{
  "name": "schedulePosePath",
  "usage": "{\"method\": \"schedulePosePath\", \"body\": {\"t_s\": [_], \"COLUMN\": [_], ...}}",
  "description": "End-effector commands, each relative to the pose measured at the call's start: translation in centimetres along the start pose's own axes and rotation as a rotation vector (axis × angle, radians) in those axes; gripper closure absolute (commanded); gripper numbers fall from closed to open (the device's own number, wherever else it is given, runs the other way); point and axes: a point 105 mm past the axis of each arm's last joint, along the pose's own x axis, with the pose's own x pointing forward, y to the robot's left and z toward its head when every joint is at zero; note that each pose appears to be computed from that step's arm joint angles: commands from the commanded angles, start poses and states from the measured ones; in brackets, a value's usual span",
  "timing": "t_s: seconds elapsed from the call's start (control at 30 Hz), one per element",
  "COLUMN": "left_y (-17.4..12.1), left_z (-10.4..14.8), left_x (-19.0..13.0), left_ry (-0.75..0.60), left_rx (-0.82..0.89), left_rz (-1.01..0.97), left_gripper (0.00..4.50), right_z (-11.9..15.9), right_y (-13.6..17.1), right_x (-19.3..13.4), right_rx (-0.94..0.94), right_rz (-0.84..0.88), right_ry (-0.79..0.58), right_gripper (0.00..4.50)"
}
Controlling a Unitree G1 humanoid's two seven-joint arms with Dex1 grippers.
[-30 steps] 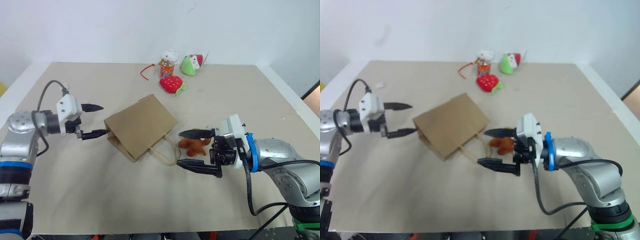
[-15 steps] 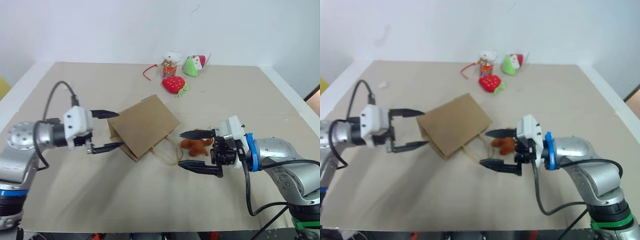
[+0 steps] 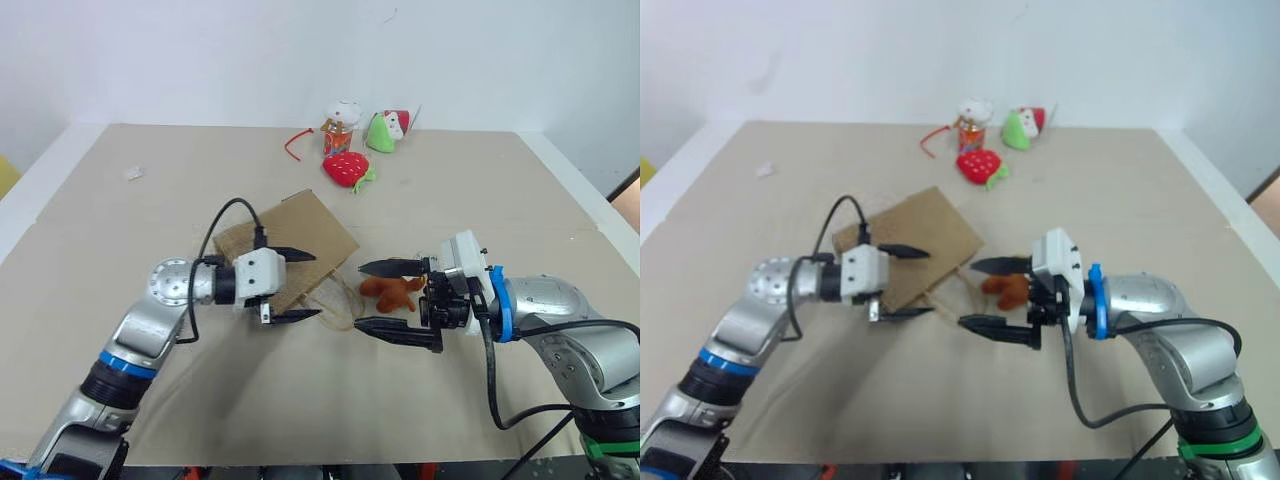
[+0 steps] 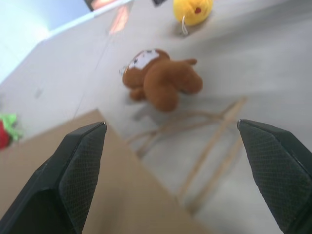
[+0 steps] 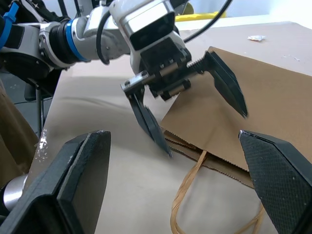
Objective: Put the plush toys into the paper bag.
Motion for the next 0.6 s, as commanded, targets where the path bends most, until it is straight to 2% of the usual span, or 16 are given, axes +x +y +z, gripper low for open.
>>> {"method": "schedulePosePath", "body": {"t_s": [0.03, 0.23, 0.6], "left_y": [-0.1, -0.9, 0.1], "left_z": [0.4, 0.0, -0.2], "left_x": [1.2, 2.8, 3.9], "left_ry": [0.004, 0.02, 0.035], "left_rx": [0.087, 0.137, 0.156], "left_rz": [-0.027, -0.099, -0.07], "left_gripper": [0.06, 0.06, 0.06], "right_z": [1.1, 1.2, 0.7], "right_y": [0.3, 0.2, 0.0], "right_x": [-0.2, -0.4, -1.5], "right_rx": [-0.051, -0.042, -0.024], "right_rz": [-0.015, -0.032, -0.045], "right_ry": [-0.021, -0.026, -0.003], "right_gripper": [0.0, 0.0, 0.0]}}
